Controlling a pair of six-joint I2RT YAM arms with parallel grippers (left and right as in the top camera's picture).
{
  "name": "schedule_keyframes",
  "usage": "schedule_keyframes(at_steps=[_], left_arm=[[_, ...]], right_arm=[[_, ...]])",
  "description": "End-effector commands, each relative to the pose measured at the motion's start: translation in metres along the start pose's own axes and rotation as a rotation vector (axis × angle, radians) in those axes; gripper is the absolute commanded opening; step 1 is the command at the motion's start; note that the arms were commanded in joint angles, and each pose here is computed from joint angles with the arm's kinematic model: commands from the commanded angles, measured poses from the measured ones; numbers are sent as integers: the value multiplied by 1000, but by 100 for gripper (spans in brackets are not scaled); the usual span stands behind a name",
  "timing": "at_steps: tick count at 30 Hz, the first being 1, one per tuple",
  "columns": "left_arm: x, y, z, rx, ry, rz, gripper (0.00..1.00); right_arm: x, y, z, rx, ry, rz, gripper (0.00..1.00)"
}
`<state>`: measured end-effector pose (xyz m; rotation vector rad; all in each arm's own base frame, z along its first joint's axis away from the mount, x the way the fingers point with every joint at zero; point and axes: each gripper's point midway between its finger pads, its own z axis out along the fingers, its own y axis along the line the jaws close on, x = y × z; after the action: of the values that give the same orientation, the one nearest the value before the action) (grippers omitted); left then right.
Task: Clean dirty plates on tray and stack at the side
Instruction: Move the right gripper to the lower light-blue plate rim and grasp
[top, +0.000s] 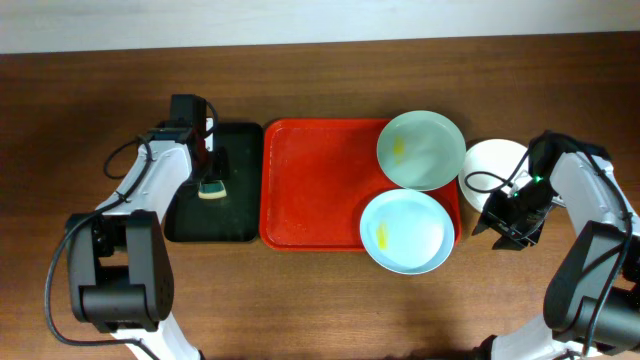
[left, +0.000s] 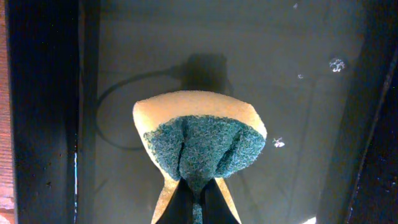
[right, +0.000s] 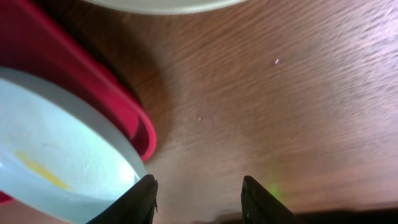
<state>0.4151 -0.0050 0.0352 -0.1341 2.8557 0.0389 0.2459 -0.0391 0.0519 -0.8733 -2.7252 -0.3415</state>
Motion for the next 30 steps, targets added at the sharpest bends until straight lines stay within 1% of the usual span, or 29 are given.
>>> schedule_keyframes(at_steps=[1, 6, 11, 15, 30], left_arm=[[-2, -7, 1, 36, 0, 16, 0], [-1, -8, 1, 46, 1, 16, 0], [-1, -8, 1, 46, 1, 16, 0], [-1, -8, 1, 46, 1, 16, 1], [-1, -8, 1, 46, 1, 16, 2]], right_arm=[[12, 10, 0, -15, 33, -54, 45], [30, 28, 7, 27, 72, -143, 45], [40, 42, 14, 83, 73, -235, 41], [44, 48, 17, 104, 68, -275, 25], [33, 51, 18, 111, 19, -282, 25]])
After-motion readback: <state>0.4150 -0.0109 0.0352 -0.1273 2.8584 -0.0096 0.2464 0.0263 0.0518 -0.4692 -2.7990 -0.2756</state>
